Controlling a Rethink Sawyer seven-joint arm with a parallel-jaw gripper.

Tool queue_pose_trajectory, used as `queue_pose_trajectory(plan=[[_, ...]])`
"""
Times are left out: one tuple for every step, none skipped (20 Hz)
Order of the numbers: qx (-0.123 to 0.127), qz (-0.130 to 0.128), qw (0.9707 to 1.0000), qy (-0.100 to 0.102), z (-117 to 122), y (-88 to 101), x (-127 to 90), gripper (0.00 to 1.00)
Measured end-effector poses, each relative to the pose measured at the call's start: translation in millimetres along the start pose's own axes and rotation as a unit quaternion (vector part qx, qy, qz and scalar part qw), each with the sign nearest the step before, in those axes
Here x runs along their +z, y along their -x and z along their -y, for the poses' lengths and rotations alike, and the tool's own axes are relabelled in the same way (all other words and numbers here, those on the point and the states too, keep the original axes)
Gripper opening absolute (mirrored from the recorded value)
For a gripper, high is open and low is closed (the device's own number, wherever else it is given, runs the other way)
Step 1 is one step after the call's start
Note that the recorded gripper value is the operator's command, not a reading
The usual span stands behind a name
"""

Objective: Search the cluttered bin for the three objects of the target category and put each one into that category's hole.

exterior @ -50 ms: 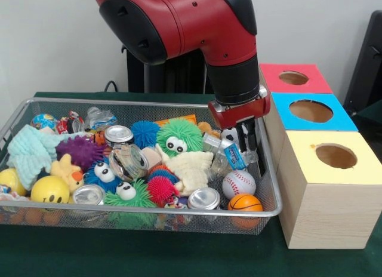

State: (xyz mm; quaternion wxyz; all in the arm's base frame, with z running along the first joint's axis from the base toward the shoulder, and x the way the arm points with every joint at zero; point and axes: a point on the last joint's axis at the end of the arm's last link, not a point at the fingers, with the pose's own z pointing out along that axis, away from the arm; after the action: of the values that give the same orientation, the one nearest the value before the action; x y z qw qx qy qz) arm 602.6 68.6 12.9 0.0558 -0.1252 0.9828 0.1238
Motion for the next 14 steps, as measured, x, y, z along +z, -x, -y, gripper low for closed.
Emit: queue_pose_trajectory(plan=[[0.002,0.0,1.0,0.0,0,0.6,-1,0.0],[0.003,-0.001,1.0,0.001,0,1.2,-2,0.0],[0.011,-0.007,0.9999,0.002,0,3.0,-7,0.0],[0.015,-0.011,0.9998,0.002,1,3.8,-9,0.0],[0.019,-0.015,0.9997,0.002,2,4.6,-12,0.0],[0.022,-0.019,0.9996,0.002,2,5.3,-15,0.0],[0.028,-0.028,0.9992,0.003,3,6.1,-20,0.0],[0.032,-0.034,0.9989,0.002,4,6.6,-24,0.0],[0.042,-0.055,0.9976,0.002,6,7.0,-34,0.0],[0.045,-0.063,0.997,0.002,7,7.1,-37,0.0],[0.048,-0.07,0.9964,0.002,7,7.1,-41,0.0],[0.05,-0.078,0.9956,0.001,8,7.2,-45,0.0],[0.052,-0.084,0.9951,0.001,8,7.2,-48,0.0],[0.057,-0.097,0.9937,0.001,9,6.8,-53,0.0]])
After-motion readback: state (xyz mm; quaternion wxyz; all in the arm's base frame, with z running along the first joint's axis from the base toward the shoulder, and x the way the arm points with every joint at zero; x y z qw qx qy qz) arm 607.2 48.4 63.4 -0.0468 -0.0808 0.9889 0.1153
